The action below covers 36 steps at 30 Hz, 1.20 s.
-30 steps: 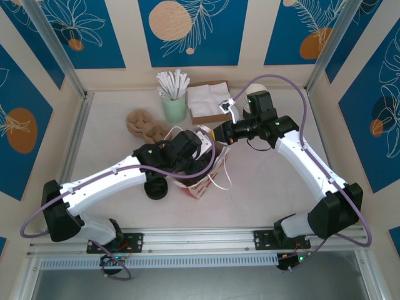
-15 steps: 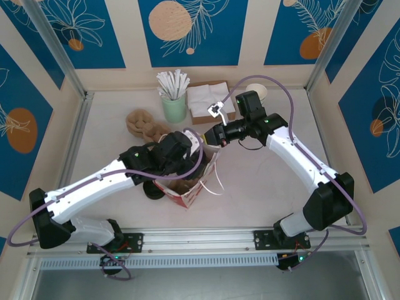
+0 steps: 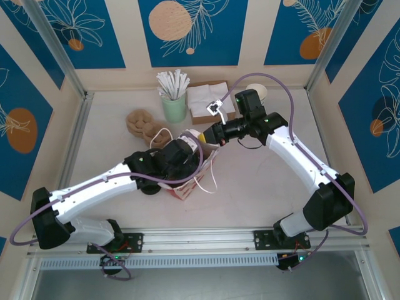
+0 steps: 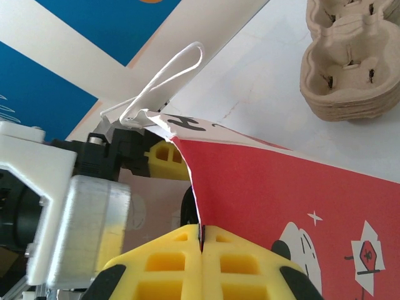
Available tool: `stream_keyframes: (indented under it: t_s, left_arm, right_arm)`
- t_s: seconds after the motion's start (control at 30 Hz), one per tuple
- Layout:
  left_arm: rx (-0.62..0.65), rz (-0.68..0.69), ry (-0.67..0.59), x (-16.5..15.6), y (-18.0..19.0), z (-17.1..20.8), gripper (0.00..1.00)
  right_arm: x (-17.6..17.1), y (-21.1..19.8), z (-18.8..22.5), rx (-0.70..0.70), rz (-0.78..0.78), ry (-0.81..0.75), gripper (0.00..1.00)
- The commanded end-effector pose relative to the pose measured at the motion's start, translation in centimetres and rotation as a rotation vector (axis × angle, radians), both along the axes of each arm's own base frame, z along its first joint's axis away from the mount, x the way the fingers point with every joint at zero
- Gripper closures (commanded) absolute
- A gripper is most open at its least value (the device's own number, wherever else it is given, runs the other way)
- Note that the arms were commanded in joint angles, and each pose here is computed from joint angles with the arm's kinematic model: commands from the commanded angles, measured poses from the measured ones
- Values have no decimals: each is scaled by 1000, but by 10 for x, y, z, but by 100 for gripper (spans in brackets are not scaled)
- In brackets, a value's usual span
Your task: Pack the takeout coffee
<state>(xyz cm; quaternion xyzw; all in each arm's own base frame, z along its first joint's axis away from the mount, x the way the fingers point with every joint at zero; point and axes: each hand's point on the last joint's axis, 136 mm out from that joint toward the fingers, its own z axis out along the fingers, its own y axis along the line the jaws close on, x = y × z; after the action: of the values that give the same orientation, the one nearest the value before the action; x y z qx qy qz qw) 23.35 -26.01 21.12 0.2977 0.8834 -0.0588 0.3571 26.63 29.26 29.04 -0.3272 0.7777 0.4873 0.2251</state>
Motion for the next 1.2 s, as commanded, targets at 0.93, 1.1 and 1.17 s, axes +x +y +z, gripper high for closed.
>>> stream_keyframes:
  t_s: [0.93,1.1,1.17]
  left_arm:
    - [-1,86,-60,42,-20,-9,28]
    - [10,92,-74,46,-20,-9,27]
    - [22,103,-84,48,-19,-7,28]
  right_arm:
    - [24,4,11,-33,-62,-52,94]
    - [23,5,10,-30,-52,-53,94]
    - [23,5,10,-28,-47,-54,95]
